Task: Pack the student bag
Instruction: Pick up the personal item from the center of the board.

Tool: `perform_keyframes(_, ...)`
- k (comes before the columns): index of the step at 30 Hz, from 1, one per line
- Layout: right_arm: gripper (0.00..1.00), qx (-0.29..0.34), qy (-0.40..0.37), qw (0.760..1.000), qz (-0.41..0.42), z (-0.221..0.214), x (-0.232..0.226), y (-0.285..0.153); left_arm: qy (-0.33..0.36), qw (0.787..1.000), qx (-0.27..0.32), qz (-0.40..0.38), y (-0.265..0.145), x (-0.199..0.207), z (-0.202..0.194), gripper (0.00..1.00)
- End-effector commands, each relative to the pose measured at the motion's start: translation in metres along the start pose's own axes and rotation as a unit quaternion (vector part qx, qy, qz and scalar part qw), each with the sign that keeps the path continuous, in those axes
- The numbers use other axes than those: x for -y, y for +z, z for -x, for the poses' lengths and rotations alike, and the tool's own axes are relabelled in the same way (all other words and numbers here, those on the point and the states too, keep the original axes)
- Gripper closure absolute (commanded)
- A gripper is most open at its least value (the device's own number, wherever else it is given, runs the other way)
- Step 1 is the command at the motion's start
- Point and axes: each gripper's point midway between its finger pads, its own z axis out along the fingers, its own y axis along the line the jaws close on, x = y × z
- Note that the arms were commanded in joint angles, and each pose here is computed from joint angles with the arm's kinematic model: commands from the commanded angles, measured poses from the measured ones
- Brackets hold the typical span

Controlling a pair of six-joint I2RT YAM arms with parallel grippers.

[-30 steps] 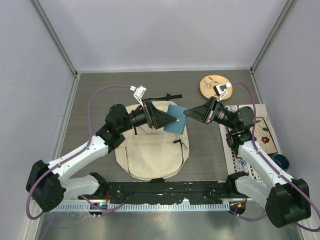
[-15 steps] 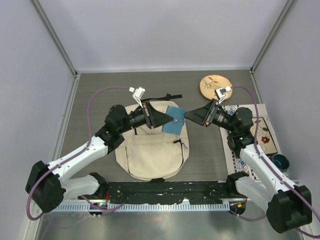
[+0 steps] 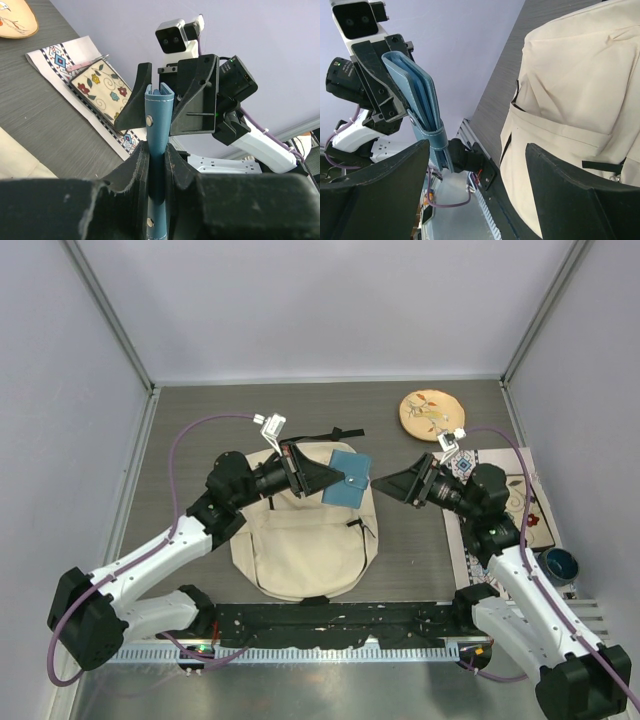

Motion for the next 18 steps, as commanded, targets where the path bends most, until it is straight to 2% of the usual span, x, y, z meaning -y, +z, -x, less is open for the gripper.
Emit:
perform_keyframes(1,0.17,0.002,-0.031,0.997,0.065,0.005,-0.031,-0.001,0.011,1.0,0.019,-0.019,0.0,0.012,0.01,0.82)
perform_keyframes(10,0.24,-0.013,-0.019,0.994,0.109,-0.001,-0.046,0.011,0.005,1.0,0.017,-0.018,0.003,0.008,0.008,0.8)
perform_keyframes(18,0.41,-0.017,-0.01,0.992,0.127,-0.005,-0.052,0.02,-0.005,1.0,0.016,-0.024,0.006,0.006,0.006,0.8)
